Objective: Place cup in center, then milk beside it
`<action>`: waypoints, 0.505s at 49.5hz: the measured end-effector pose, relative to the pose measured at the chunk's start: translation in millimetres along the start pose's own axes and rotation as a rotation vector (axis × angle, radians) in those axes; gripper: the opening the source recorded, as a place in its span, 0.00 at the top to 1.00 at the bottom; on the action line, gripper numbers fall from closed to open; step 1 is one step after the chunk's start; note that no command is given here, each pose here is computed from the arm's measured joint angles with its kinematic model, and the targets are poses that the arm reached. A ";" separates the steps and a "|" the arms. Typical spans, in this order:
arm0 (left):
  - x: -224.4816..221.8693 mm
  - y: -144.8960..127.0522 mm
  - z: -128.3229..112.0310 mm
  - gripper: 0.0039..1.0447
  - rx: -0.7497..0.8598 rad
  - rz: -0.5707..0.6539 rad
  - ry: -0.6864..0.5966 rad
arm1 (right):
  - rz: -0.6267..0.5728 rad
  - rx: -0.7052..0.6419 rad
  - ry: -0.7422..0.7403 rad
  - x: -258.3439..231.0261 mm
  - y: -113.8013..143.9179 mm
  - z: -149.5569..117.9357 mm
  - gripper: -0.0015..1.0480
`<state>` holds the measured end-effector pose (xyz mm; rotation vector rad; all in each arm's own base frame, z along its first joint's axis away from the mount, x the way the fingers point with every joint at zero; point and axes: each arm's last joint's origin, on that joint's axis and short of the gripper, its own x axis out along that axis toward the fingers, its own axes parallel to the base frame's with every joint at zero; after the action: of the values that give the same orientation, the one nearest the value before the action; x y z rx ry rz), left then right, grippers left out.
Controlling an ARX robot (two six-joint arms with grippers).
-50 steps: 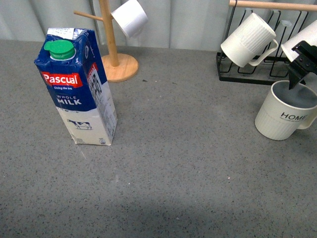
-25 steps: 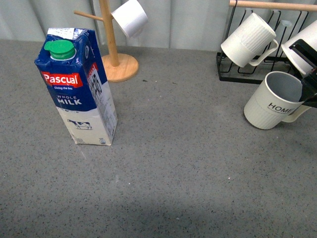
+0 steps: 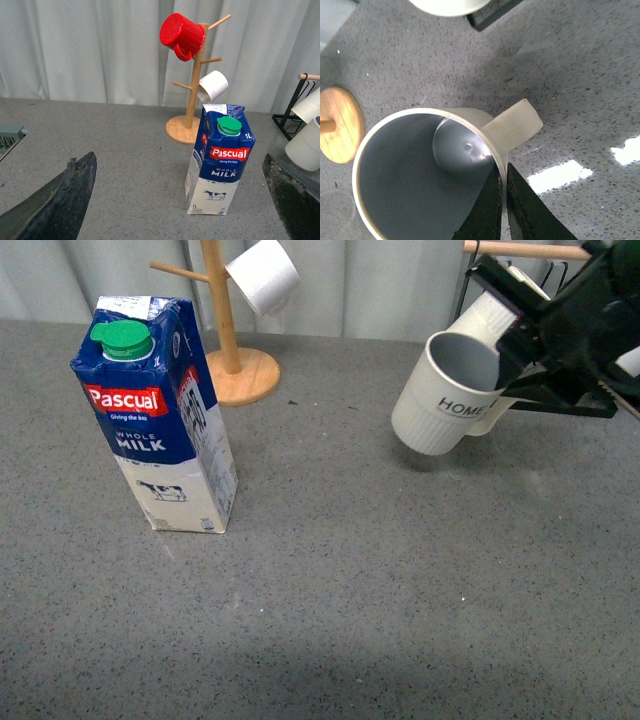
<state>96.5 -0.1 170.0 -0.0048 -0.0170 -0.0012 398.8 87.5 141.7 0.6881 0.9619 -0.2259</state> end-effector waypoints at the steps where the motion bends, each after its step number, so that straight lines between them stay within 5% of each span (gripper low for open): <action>1: 0.0 0.0 0.0 0.06 0.000 0.000 0.000 | -0.003 -0.012 0.011 4.1 3.4 -3.5 0.99; 25: 0.0 0.0 0.0 0.06 0.000 0.000 0.000 | -0.102 -0.104 0.074 19.1 3.7 -19.7 0.99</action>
<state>96.5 -0.1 170.0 -0.0048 -0.0170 -0.0012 398.0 105.0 120.2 0.5557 1.0731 -0.2404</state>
